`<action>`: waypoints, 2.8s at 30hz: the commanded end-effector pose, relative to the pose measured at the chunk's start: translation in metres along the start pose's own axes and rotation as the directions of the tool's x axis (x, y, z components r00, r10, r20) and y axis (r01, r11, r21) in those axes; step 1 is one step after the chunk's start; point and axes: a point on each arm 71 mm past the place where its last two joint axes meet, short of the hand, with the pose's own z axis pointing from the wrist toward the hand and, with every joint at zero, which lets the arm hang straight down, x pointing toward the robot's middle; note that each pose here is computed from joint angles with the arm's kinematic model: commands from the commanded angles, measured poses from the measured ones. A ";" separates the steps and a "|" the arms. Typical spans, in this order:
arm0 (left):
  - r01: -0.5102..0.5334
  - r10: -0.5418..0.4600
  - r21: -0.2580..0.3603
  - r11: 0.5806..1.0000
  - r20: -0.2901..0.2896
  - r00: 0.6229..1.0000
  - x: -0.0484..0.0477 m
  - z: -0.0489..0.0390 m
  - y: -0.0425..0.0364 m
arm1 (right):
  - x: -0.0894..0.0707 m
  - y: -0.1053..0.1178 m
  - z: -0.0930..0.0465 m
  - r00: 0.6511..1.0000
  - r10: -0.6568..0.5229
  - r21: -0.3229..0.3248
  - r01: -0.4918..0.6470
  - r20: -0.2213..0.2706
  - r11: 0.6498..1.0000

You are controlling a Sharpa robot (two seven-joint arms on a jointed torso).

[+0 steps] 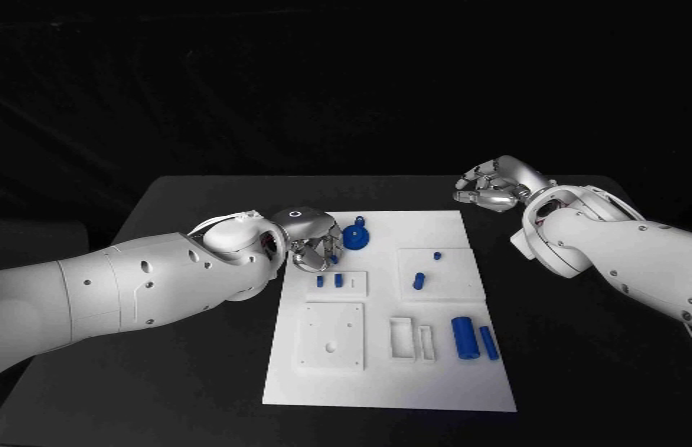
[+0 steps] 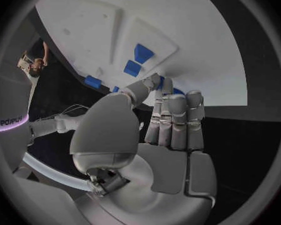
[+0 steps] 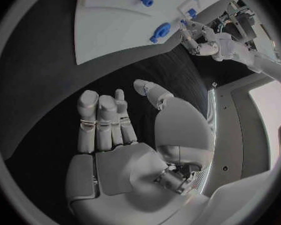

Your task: Assemble the parts on the task board

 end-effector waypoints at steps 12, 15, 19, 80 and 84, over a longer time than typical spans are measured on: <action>-0.047 0.048 0.037 0.998 -0.018 0.999 0.0093 -0.0006 -0.0060 | 0.001 0.001 0.000 1.000 -0.003 -0.010 0.003 -0.012 1.000; -0.030 0.031 0.032 0.999 -0.012 0.999 0.0088 -0.0011 -0.0046 | 0.001 0.001 0.000 1.000 -0.003 -0.010 0.003 -0.012 1.000; -0.019 0.019 0.027 0.999 -0.003 1.000 0.0081 -0.0018 -0.0036 | 0.001 0.000 -0.001 1.000 -0.003 -0.009 0.003 -0.011 1.000; 0.895 -0.863 0.063 0.441 0.303 0.404 -0.0339 -0.0297 0.0358 | 0.059 0.035 -0.040 0.815 -0.557 -0.391 0.466 -0.161 0.794; 0.897 -0.868 0.070 0.436 0.297 0.399 -0.0340 -0.0287 0.0328 | 0.064 0.035 -0.040 0.790 -0.593 -0.395 0.502 -0.153 0.770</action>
